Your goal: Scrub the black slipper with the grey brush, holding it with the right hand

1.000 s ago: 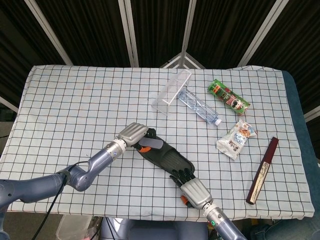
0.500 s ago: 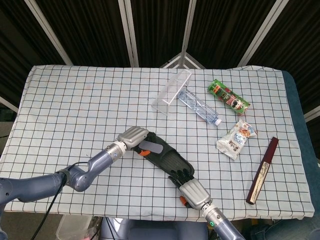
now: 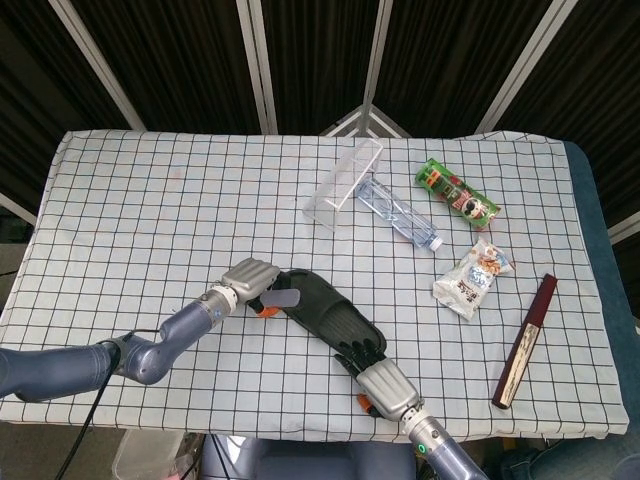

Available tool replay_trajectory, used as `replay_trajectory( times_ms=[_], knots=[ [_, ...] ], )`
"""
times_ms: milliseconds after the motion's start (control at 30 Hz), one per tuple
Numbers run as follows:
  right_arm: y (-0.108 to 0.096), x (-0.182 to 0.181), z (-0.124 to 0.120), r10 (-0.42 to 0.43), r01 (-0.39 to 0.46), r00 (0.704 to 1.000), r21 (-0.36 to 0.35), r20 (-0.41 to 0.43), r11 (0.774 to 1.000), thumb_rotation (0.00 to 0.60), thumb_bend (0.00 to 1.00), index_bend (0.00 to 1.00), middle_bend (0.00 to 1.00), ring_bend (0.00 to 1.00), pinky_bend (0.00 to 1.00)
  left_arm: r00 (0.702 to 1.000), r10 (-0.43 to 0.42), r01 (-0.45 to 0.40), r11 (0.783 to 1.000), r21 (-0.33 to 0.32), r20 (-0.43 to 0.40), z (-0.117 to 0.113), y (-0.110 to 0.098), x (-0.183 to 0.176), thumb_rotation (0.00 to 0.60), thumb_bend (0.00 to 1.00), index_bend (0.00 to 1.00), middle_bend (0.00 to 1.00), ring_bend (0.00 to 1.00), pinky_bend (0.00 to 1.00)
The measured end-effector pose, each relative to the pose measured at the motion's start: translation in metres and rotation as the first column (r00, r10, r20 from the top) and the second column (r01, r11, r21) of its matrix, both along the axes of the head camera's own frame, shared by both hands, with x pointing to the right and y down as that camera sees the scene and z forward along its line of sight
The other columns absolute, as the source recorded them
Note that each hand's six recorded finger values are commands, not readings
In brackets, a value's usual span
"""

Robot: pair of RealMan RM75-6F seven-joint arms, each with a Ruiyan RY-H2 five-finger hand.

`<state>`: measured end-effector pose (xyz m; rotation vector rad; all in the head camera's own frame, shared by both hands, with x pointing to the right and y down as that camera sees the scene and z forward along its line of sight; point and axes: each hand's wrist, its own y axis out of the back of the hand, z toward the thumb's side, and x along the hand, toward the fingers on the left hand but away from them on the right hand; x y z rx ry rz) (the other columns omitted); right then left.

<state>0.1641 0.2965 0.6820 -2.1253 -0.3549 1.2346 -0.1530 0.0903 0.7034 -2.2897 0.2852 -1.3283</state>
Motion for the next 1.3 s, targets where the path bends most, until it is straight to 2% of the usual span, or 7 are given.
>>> replay_trajectory(
  times_ms=[133,400,700,967,1300],
  knots=[
    [0.000,0.000,0.000,0.001,-0.001,1.000,0.001,-0.002,1.000,0.586,0.54,0.00,0.03,0.00,0.00,0.999,-0.023,0.024,0.999,0.030,-0.029,-0.002,0.000,0.014,0.600,0.73,0.51,0.56,0.40,0.42],
    [0.001,0.001,0.000,0.000,0.000,1.000,-0.003,-0.004,1.000,0.584,0.54,0.00,0.03,0.00,0.00,0.986,-0.073,0.085,0.994,0.075,-0.149,-0.011,-0.004,0.041,0.600,0.73,0.51,0.56,0.40,0.42],
    [0.002,0.003,0.001,-0.001,0.001,1.000,-0.009,-0.009,1.000,0.585,0.54,0.00,0.03,0.00,0.00,0.964,-0.105,0.127,0.989,0.078,-0.244,-0.012,-0.008,0.055,0.600,0.74,0.51,0.56,0.40,0.42],
    [0.002,0.002,0.000,0.000,0.000,1.000,-0.010,-0.008,1.000,0.589,0.54,0.00,0.03,0.00,0.00,0.971,-0.084,0.095,0.995,0.036,-0.225,-0.004,-0.003,0.061,0.600,0.78,0.52,0.57,0.40,0.42],
    [0.002,0.003,-0.002,0.002,-0.002,1.000,-0.009,-0.011,1.000,0.587,0.54,0.00,0.03,0.00,0.00,0.994,-0.037,0.036,0.999,-0.008,-0.105,0.006,0.001,0.049,0.600,0.83,0.56,0.61,0.42,0.44]
  ],
)
